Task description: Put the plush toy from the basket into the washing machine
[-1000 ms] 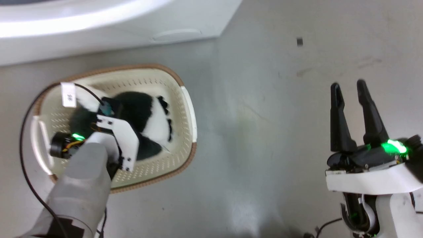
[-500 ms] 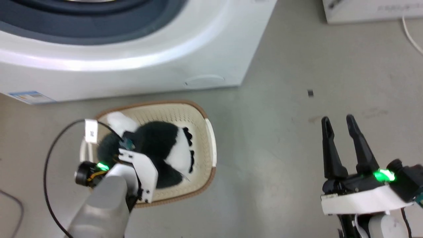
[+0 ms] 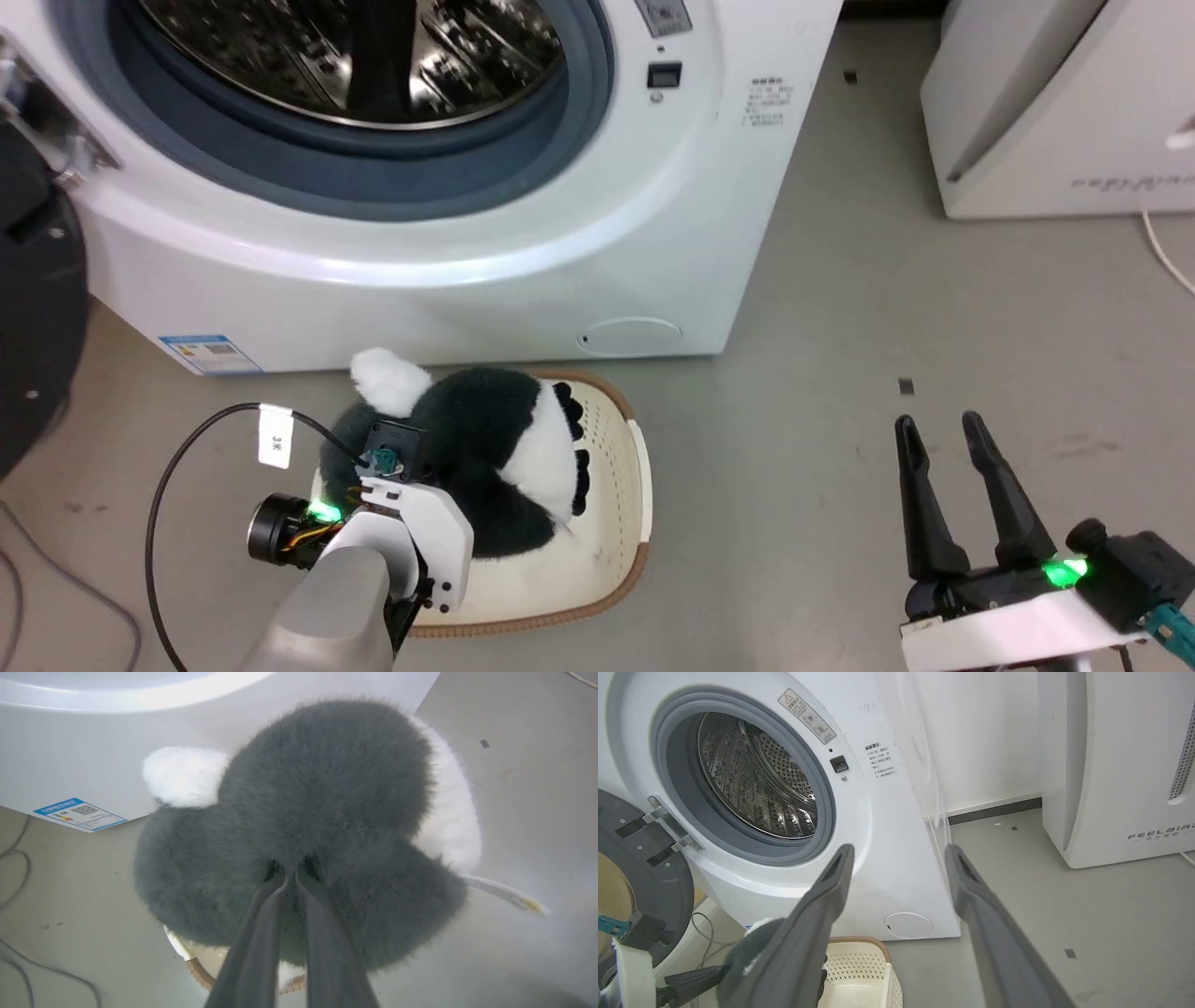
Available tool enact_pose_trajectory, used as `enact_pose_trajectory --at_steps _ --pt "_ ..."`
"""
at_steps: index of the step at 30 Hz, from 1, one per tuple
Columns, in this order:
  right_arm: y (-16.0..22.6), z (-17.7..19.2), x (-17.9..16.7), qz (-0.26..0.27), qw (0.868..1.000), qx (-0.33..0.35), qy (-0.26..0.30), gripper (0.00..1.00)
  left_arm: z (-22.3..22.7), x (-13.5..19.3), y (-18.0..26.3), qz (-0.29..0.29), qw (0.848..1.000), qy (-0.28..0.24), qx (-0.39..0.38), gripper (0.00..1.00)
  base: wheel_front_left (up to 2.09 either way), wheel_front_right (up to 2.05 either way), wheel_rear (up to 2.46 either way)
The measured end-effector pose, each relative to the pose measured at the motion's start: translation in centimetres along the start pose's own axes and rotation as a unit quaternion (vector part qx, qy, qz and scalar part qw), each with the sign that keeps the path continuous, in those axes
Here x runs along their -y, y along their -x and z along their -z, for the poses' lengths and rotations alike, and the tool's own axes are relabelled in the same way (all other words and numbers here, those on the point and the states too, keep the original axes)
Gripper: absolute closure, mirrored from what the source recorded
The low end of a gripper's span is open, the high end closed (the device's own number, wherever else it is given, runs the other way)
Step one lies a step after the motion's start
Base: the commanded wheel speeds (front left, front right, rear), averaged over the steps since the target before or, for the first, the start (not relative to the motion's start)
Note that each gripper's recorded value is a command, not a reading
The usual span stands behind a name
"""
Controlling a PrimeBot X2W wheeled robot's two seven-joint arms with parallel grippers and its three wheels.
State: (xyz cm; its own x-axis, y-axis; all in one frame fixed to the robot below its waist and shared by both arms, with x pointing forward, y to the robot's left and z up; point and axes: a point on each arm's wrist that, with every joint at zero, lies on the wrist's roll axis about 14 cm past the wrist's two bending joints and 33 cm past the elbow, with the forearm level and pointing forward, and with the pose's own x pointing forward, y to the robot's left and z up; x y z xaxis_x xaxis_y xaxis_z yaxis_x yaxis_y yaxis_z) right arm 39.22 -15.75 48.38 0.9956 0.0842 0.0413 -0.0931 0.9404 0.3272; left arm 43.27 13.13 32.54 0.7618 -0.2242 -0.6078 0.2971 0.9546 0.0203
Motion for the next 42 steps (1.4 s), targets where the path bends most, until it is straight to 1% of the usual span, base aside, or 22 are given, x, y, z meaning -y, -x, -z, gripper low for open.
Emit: enact_pose_trajectory --at_steps 10,15,23,29,36,42 --pt "1.3 -0.7 -1.1 -0.014 1.000 0.007 -0.002 0.00 -5.4 -1.1 2.0 -0.030 0.995 -0.005 0.097 1.00 0.00 0.00 0.00" --pt "1.4 -1.0 -1.4 -0.018 1.000 0.011 -0.002 0.00 -8.9 -1.8 2.8 -0.044 0.987 -0.007 0.156 1.00 0.00 0.00 0.00" --pt "1.5 -0.5 -1.3 -0.016 1.000 0.004 -0.003 0.00 -12.1 -3.5 3.7 -0.066 0.975 -0.007 0.213 1.00 0.00 0.00 0.00" --pt "1.4 0.2 -0.7 -0.007 1.000 -0.007 -0.004 0.00 -13.7 -5.0 3.3 -0.084 0.968 -0.005 0.237 1.00 0.00 0.00 0.00" --pt "0.9 0.8 0.4 0.009 1.000 -0.015 -0.002 0.00 -17.7 -6.0 2.1 -0.092 0.956 -0.011 0.277 1.00 0.00 0.00 0.00" --pt "-0.5 1.3 1.3 0.018 1.000 -0.017 -0.001 0.00 -20.8 -7.4 0.1 -0.101 0.948 -0.011 0.300 1.00 0.00 0.00 0.00"
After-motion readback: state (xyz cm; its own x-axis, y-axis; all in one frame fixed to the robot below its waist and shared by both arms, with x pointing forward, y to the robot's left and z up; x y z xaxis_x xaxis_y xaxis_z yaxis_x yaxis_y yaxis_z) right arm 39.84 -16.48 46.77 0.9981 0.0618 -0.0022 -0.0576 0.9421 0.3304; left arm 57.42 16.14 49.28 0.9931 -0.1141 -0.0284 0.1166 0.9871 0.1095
